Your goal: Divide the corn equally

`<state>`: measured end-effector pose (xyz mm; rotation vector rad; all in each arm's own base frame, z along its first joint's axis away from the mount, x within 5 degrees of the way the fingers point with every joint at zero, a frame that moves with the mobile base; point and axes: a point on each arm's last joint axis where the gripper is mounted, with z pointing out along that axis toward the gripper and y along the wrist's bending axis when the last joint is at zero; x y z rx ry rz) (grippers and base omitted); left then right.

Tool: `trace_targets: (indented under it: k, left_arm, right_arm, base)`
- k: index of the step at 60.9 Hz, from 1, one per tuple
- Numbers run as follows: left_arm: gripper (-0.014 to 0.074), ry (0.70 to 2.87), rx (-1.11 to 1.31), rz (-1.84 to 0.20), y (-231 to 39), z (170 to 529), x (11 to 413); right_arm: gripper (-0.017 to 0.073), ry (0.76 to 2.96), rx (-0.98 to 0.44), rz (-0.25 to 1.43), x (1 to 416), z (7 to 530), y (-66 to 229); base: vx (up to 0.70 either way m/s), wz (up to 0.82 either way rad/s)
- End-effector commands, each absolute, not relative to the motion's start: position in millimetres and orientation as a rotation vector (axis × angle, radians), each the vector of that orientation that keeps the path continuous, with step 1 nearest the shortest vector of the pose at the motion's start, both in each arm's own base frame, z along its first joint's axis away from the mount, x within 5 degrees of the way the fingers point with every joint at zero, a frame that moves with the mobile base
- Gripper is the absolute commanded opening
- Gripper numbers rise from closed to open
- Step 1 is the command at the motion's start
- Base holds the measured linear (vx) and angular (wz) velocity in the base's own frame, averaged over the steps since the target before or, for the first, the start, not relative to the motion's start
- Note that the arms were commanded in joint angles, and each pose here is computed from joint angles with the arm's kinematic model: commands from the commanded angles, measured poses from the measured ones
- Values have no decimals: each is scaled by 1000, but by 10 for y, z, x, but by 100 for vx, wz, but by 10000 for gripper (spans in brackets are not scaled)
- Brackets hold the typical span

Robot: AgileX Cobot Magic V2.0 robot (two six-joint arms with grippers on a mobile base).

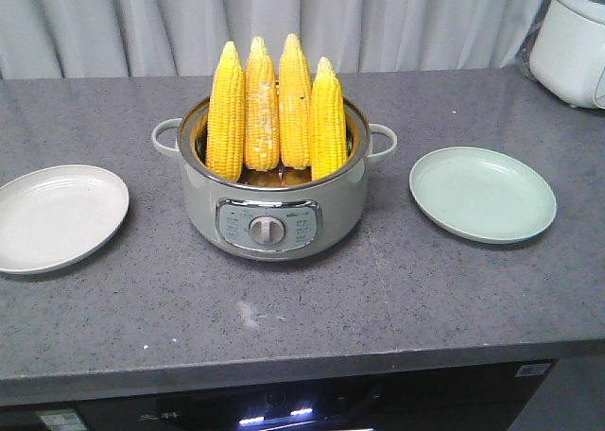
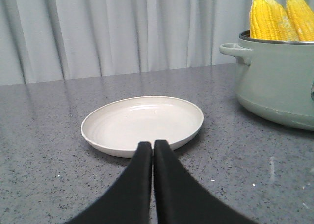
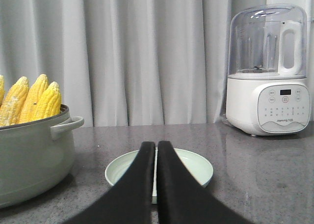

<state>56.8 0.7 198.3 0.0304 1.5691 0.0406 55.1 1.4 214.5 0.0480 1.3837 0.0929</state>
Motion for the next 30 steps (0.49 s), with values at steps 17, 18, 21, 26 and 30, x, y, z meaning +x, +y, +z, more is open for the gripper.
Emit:
trace_targets:
  k: [17, 18, 21, 26, 30]
  left_arm:
    - [-7, 1481, 28, 28, -1, 2050, 553]
    - [-7, 1481, 28, 28, -1, 2050, 553]
    - [-7, 1481, 28, 28, -1, 2050, 553]
    - [-7, 1481, 28, 28, -1, 2050, 553]
    - [-7, 1481, 28, 28, -1, 2050, 553]
  right_arm:
    - [-1, 1319, 33, 79, 538, 2183, 17]
    - [-1, 1319, 33, 79, 538, 2183, 17]
    - [-1, 1319, 33, 79, 538, 2183, 17]
    - [-1, 1319, 33, 79, 538, 2183, 17]
    - [-1, 1319, 33, 79, 538, 2183, 17]
  base:
    - [2, 0]
    - [2, 0]
    - [2, 0]
    - [3, 0]
    - [3, 0]
